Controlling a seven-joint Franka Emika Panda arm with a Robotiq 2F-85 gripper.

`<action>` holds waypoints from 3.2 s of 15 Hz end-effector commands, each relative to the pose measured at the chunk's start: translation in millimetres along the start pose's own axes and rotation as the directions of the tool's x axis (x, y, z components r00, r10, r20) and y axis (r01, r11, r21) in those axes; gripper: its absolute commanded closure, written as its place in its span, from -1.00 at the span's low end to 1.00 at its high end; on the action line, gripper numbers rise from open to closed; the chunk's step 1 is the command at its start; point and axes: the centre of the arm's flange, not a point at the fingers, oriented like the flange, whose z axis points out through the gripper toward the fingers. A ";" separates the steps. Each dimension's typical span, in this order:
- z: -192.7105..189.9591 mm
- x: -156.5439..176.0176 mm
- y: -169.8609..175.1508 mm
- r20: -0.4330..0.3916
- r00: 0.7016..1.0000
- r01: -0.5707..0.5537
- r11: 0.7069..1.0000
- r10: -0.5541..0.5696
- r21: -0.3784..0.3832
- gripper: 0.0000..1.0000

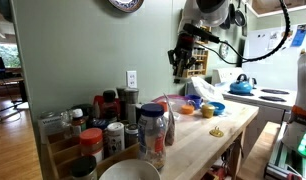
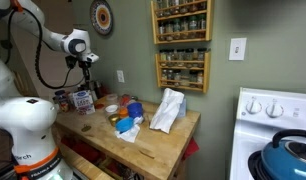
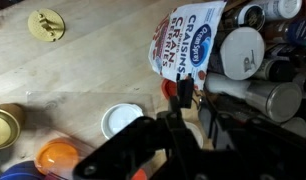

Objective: Put the paper clip on the cranberries package

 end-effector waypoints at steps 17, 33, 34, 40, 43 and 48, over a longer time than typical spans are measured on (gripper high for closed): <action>51.1 -52.8 -119.5 -0.197 0.959 -0.255 0.927 0.205 -0.275 0.87; 66.7 -47.8 -127.9 -0.197 0.950 -0.300 0.888 0.244 -0.348 0.87; 68.8 -47.7 -127.2 -0.195 0.951 -0.298 0.888 0.242 -0.350 0.87; 80.9 -45.6 -125.3 -0.190 0.953 -0.290 0.885 0.235 -0.363 0.87; 84.7 -45.2 -124.6 -0.189 0.954 -0.288 0.884 0.232 -0.368 0.87; 88.1 -44.8 -123.7 -0.193 0.955 -0.283 0.883 0.225 -0.375 0.63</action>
